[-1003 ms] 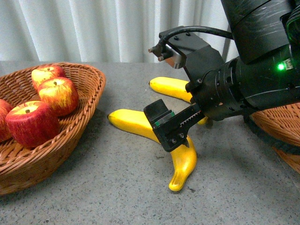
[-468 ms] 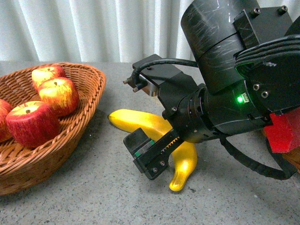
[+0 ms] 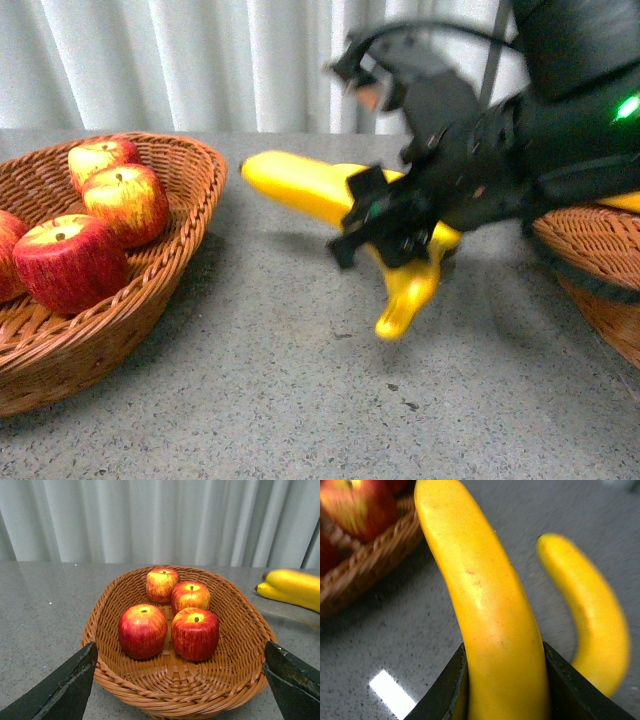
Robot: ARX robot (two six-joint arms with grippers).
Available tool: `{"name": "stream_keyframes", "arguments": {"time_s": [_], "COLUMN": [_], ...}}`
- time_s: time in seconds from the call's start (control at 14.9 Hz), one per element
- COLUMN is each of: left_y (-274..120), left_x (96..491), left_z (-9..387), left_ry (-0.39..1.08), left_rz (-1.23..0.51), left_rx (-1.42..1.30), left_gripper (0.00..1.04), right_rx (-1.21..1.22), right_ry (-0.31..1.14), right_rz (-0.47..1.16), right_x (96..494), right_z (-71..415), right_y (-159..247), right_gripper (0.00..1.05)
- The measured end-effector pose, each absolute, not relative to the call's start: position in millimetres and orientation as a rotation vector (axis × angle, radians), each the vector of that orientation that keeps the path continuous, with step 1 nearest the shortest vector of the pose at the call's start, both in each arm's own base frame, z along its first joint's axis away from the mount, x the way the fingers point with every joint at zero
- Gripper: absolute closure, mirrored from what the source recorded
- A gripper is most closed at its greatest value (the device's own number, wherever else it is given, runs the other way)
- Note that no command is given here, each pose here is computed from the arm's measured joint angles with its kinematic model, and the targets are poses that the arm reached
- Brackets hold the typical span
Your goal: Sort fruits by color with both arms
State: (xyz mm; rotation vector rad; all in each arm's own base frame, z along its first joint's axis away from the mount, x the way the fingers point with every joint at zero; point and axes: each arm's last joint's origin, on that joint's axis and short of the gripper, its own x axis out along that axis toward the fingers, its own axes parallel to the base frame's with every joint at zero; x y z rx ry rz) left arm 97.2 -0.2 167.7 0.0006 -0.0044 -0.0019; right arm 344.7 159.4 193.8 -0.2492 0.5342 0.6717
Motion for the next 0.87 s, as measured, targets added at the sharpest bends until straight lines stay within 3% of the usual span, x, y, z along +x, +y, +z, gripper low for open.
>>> {"name": "stream_keyframes", "arguments": {"time_s": [0.27,0.47,0.67,0.74,0.87], "left_y": [0,0,0,0,0], "left_x": [97,97,97,97,97], "left_z": [168,168,168,168,168], "left_ry": [-0.004,-0.004,-0.005,-0.004,-0.004], "left_rz": [-0.002,-0.002,-0.002,-0.002,-0.002], "left_rx": [0.001,0.001,0.001,0.001,0.001], "left_gripper": [0.07,0.07,0.07,0.07,0.07], "right_rx": [-0.155,-0.225,-0.252,-0.252,-0.285], "right_ry": [0.348,0.501,0.575,0.574,0.513], "right_rz": [0.499,0.304,0.244,0.290,0.355], "right_x": [352,347,330,322,313], "right_z": [261,222,206,210,228], "right_y": [73,0,-33,-30,-18], "right_gripper": [0.70,0.70,0.70,0.64,0.42]}}
